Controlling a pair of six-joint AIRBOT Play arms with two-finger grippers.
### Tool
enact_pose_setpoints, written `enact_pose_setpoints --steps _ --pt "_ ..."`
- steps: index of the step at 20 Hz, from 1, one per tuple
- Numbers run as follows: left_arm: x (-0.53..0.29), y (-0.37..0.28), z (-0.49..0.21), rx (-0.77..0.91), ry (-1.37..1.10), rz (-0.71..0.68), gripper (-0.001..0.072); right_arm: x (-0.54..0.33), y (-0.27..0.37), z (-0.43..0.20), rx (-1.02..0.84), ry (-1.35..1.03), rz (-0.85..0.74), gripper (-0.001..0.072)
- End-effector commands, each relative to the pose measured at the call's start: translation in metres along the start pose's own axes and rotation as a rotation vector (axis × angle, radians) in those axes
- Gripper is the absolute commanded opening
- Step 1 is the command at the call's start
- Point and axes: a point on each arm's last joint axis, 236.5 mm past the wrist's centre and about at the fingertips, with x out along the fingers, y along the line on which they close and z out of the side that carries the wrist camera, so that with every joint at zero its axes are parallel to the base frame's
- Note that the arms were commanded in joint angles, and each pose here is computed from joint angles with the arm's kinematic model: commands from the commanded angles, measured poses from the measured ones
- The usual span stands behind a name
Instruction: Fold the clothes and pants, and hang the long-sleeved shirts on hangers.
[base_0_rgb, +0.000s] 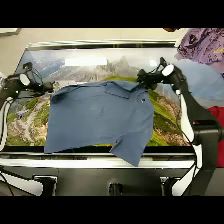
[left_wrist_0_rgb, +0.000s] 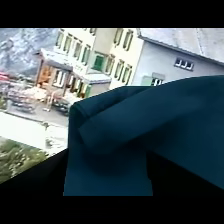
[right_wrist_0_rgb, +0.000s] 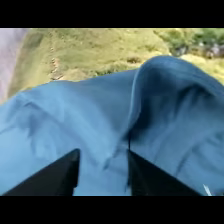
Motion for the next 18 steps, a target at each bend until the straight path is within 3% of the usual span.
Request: enact_pose_setpoints --steps 1,2,5,9,12,18 --pt "-0.050 0.038 -0.012 0.002 0.118 0.087 0.0556 -0.066 -0.005 -0.002 -0.085 0.079 0.020 0.0386" --pt "-0.066 0.054 -0.022 0.040 0.158 0.116 0.0554 -0.091 -0.014 -0.003 -0.150 0.101 0.002 0.0386" --pt "-0.101 0.089 -0.056 -0.098 0.230 0.098 0.0532 -0.152 -0.047 -0.036 -0.367 0.241 -0.015 0.0377" --pt "-0.130 0.123 -0.118 -0.250 0.257 0.092 0.0532 -0.170 -0.110 -0.098 -0.209 0.336 0.021 0.0384" --pt "-0.141 0.137 -0.154 -0.305 0.271 0.108 0.0532 -0.154 -0.150 -0.162 -0.086 0.446 0.044 0.0436" --pt "-0.142 0.139 -0.169 -0.310 0.297 0.119 0.0533 -0.116 -0.185 -0.235 -0.050 0.547 0.027 0.0436"
